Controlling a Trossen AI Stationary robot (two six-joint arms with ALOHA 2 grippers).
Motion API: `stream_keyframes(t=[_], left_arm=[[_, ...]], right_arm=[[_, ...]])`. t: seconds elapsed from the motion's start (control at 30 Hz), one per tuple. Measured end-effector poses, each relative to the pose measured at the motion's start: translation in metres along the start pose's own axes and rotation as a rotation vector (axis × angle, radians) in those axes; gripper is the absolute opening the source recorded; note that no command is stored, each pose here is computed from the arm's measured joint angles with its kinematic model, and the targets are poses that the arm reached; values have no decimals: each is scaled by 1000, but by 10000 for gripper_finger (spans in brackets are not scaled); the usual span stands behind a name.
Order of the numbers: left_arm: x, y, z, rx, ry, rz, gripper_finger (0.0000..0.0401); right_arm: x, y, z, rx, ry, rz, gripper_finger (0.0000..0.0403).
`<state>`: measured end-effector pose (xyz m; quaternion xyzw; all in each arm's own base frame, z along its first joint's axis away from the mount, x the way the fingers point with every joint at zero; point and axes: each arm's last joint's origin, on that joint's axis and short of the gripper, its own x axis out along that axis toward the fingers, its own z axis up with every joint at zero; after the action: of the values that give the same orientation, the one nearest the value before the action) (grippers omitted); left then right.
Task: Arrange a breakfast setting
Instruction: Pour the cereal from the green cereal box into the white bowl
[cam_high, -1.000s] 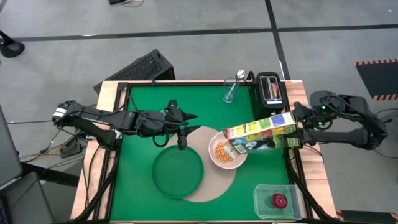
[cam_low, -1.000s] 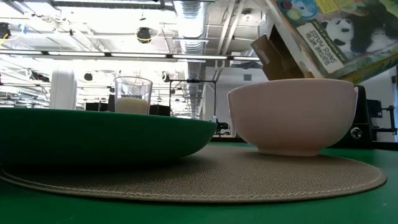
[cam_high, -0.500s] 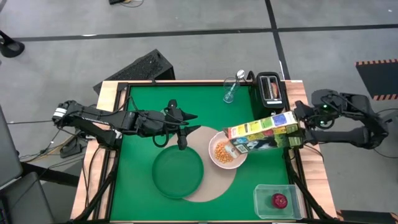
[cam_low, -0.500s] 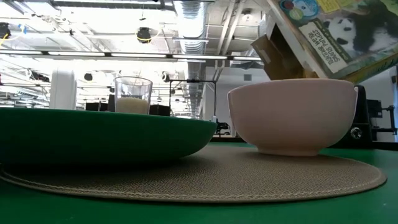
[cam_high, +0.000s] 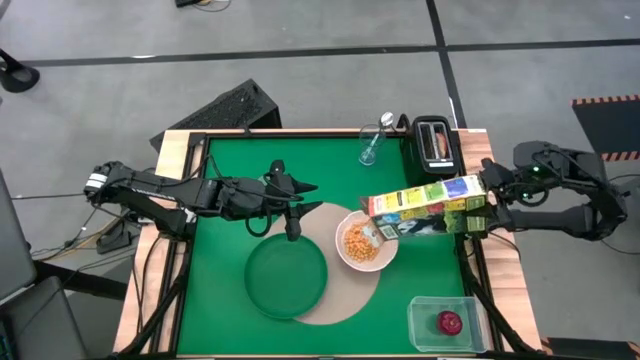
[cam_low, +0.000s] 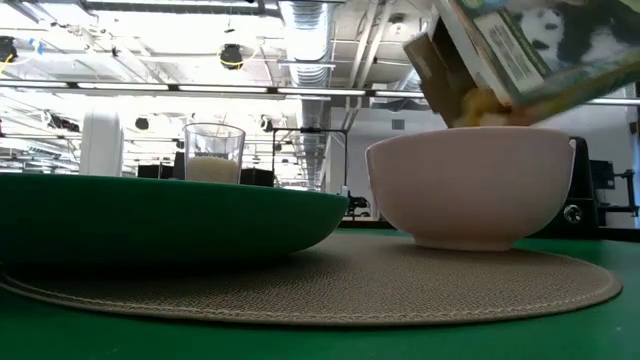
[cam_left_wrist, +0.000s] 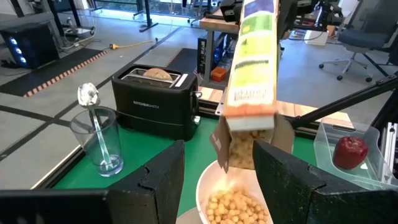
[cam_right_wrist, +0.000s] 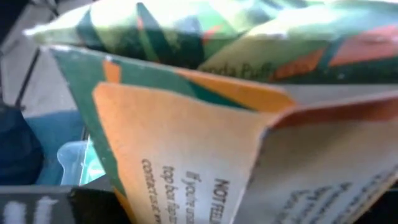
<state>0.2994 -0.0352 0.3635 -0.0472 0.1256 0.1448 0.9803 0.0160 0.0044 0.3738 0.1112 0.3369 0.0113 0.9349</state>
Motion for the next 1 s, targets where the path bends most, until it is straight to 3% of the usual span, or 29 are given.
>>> stream_keyframes(t=[0.5,1.0], left_arm=[[0,0,0,0,-2,5,176],[0,0,1,0,-8,3,176]], right_arm=[[-10,1,-37,39,-163,14,255],[-3,0,-43,37,-201,54,232]])
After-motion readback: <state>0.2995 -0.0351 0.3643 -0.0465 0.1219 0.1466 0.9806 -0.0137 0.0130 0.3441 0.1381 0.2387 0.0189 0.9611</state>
